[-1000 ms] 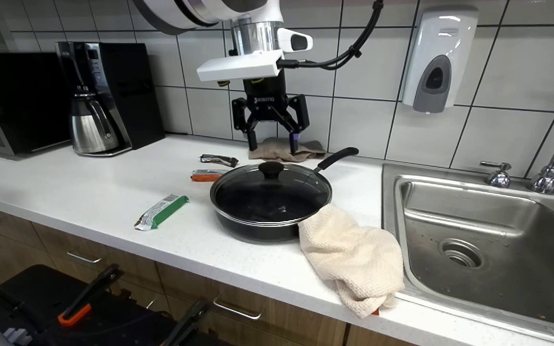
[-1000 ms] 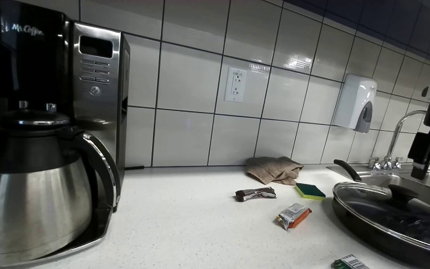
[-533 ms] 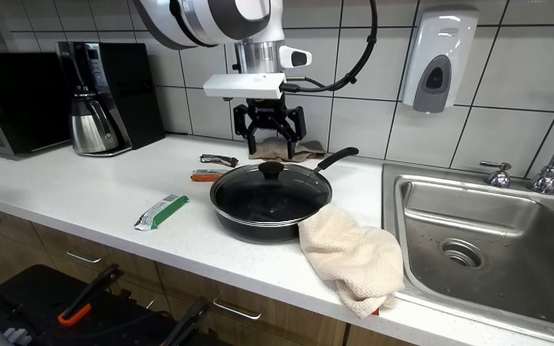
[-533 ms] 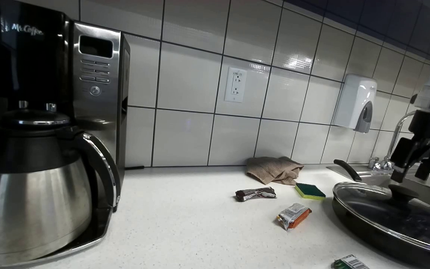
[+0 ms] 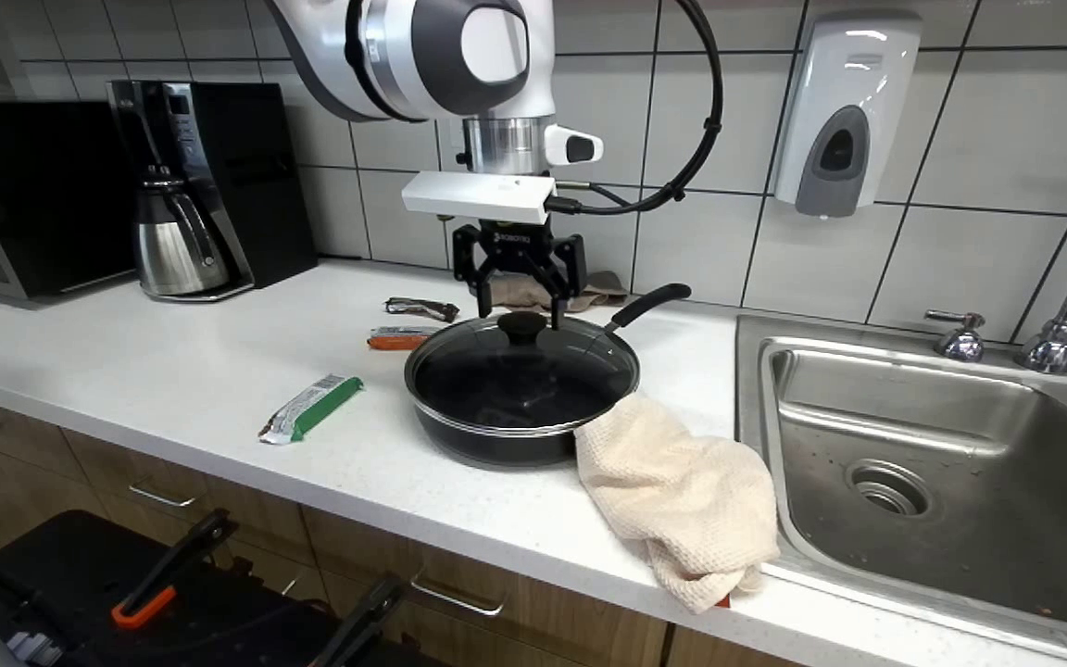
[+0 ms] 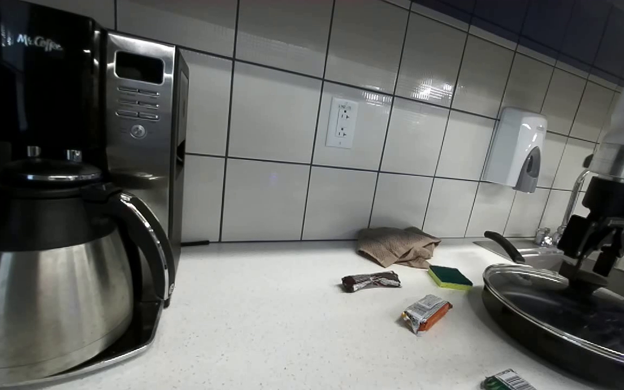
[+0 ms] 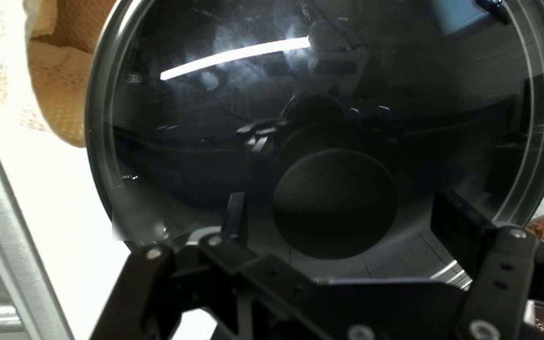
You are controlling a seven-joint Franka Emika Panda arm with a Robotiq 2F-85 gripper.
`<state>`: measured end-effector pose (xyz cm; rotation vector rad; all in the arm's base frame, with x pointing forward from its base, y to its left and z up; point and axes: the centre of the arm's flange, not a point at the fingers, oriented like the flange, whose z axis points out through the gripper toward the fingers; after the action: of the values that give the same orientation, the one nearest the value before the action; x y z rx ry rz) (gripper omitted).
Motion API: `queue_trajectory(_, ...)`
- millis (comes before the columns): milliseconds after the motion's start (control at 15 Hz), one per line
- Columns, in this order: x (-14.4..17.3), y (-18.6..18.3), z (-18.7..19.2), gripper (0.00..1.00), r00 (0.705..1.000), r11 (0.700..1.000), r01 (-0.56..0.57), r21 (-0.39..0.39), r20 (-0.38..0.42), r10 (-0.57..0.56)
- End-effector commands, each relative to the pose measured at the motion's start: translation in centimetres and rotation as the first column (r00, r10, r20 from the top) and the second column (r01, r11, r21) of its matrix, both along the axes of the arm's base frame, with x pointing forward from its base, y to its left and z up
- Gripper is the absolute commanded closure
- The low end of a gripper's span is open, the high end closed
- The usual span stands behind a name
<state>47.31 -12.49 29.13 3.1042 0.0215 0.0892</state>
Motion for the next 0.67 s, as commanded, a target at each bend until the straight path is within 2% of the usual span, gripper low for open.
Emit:
queue_trajectory(0,1.01,-0.32,-0.61,0.00,1.000,1.000,-0.019,0.014,0.001,0.019)
queue_trajectory(200,1.05,-0.17,-0.81,0.00,1.000,1.000,-0.026,0.012,-0.003,0.026)
queue_trajectory(267,1.05,-0.11,-0.79,0.25,1.000,1.000,-0.026,0.010,-0.002,0.027)
queue_trajectory(333,1.06,0.01,-0.74,0.26,1.000,1.000,-0.030,0.004,-0.003,0.030)
queue_trajectory(600,1.00,-0.06,-0.42,0.57,0.999,0.999,-0.032,0.001,0.005,0.032)
